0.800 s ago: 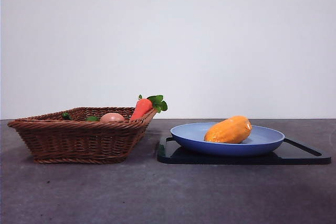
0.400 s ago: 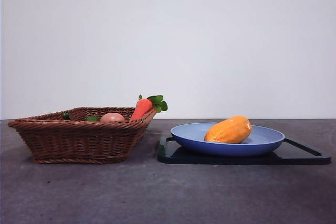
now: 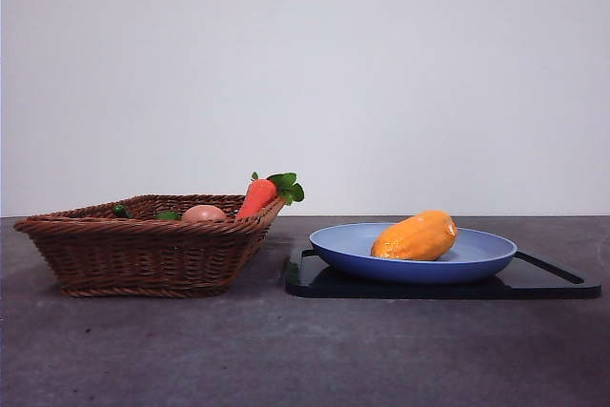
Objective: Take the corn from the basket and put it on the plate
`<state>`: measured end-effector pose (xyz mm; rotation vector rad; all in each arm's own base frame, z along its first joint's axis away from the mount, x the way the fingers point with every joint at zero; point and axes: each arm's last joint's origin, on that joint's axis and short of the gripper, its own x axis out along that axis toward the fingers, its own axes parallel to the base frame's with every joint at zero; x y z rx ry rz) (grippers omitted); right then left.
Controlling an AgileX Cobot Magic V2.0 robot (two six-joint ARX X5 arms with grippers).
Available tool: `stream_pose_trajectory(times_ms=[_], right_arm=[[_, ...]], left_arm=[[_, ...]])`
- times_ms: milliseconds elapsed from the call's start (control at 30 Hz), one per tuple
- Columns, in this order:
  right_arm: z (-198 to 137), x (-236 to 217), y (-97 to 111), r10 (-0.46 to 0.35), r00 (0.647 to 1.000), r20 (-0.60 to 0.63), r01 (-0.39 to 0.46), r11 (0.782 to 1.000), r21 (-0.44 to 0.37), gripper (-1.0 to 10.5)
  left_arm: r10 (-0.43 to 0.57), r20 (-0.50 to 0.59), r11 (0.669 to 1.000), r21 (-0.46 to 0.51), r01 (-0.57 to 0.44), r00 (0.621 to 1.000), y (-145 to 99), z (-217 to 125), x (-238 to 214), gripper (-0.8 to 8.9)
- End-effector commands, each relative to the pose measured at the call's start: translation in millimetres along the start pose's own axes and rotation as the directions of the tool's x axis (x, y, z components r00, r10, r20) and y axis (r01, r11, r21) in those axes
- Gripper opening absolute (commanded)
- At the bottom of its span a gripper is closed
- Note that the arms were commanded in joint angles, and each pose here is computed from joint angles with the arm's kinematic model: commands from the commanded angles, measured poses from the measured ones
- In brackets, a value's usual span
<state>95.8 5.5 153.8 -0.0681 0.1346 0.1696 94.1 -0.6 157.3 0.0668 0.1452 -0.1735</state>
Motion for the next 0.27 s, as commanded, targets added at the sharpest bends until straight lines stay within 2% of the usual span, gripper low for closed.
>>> stream_pose_trajectory(times_ms=[33, 267], right_arm=[[-3.5, 0.4, 0.1, -0.003, 1.000, -0.020, 0.004, 1.000, 0.029, 0.0], [-2.2, 0.4, 0.0, -0.004, 1.000, -0.007, 0.004, 1.000, 0.026, 0.0]], left_arm=[[-0.004, -0.060, 1.000, -0.016, 0.003, 0.998, -0.3, -8.1, 0.8, 0.08], [-0.004, -0.060, 1.000, -0.016, 0.003, 0.998, -0.3, -8.1, 0.8, 0.08]])
